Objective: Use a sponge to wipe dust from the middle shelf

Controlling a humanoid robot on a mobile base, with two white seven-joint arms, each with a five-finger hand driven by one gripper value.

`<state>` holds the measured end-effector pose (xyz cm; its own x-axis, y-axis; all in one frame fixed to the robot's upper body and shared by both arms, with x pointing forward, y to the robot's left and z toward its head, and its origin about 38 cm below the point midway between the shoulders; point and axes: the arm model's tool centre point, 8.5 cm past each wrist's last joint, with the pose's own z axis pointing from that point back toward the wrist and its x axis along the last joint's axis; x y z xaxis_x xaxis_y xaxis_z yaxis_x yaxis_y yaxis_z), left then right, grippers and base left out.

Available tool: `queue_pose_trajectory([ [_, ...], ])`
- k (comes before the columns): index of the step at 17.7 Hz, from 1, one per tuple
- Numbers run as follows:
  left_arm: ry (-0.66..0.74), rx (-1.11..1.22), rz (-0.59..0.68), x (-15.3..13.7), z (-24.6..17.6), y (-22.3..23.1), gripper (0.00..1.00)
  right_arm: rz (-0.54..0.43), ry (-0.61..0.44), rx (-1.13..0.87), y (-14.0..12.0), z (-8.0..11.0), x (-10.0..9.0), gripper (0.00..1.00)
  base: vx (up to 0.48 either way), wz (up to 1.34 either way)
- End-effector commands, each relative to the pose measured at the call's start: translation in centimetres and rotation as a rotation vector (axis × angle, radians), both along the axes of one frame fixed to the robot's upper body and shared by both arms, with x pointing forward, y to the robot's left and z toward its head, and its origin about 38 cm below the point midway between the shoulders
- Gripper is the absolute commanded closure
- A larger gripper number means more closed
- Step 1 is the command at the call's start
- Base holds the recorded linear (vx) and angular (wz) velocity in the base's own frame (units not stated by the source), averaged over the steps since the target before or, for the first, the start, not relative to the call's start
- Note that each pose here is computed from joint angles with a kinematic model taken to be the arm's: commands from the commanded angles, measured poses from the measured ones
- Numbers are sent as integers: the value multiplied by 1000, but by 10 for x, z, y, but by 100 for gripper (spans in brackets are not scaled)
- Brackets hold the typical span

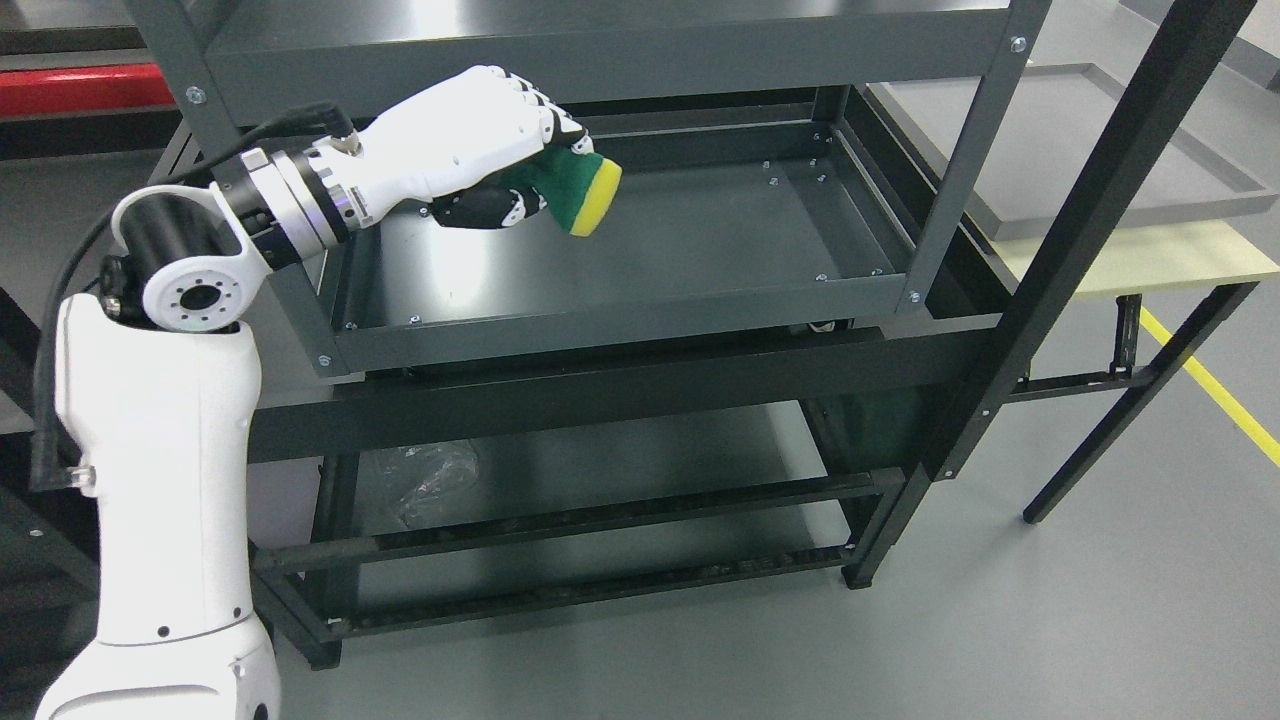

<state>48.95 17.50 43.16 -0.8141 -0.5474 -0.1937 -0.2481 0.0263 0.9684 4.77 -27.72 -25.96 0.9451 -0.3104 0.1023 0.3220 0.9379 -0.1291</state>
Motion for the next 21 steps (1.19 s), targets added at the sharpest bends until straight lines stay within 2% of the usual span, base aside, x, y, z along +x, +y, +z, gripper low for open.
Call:
queue_pose_trajectory([
  [1, 37, -25, -168, -12, -15, -50, 94, -5, 50, 2, -10, 1, -1, 0, 0, 0],
  [7, 8, -3, -226, -18, -9, -73, 94, -5, 50, 2, -10, 1, -1, 0, 0, 0],
  [10, -96, -56, -228, -23, 23, -72, 94, -5, 53, 2, -10, 1, -2, 0, 0, 0],
  [16, -191, -229, -128, -20, 52, -7, 93, -5, 50, 2, -10, 1, -1, 0, 2, -8],
  [18, -196, -218, -95, -19, 52, 8, 94, -5, 52, 2, -10, 1, -2, 0, 0, 0],
  [21, -215, -96, 26, -16, 55, 38, 94, -5, 52, 0, -10, 1, -2, 0, 0, 0],
])
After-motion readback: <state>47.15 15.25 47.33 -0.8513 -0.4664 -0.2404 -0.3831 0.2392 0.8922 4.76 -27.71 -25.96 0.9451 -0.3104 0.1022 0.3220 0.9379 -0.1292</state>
